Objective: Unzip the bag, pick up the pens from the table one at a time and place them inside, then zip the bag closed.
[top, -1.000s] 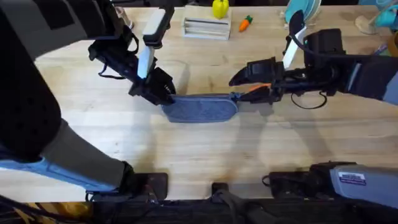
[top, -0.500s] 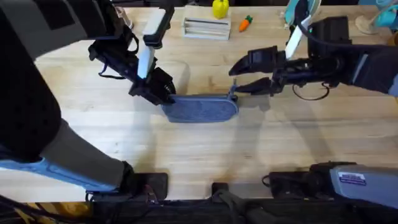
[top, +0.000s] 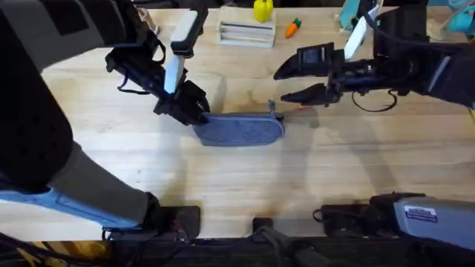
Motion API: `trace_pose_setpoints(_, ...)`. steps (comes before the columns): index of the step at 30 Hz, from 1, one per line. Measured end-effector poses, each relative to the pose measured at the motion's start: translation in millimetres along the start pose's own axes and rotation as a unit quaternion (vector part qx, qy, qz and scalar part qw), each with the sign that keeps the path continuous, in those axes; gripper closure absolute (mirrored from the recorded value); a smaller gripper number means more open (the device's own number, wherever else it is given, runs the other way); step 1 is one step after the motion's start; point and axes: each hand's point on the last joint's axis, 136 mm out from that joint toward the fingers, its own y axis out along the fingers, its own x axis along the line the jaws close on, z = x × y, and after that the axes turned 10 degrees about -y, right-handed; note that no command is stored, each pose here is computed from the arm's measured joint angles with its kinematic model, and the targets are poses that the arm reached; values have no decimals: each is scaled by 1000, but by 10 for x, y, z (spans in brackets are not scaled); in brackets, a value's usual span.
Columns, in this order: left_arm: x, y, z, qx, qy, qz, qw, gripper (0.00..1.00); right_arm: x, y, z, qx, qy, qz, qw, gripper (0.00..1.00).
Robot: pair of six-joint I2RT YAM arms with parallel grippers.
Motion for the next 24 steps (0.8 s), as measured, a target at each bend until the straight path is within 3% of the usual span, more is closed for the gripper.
trace_pose_setpoints(1, 0, 0, 0, 0, 0, 0, 1000, 958, -10, -79, -62, -15, -13, 53, 998, 4)
trace_pose_setpoints(7, 0, 0, 0, 0, 0, 0, 1000, 958, 82, -331, -122, -23, -53, 168, 984, 4)
trace_pose_setpoints(13, 0, 0, 0, 0, 0, 0, 1000, 958, 208, -504, -85, -23, -114, 277, 954, 4)
trace_pose_setpoints(19, 0, 0, 0, 0, 0, 0, 1000, 958, 378, -474, -14, -24, -181, 314, 932, 4)
trace_pose_setpoints(24, 0, 0, 0, 0, 0, 0, 1000, 958, 372, -435, 35, -13, -186, 323, 928, 4)
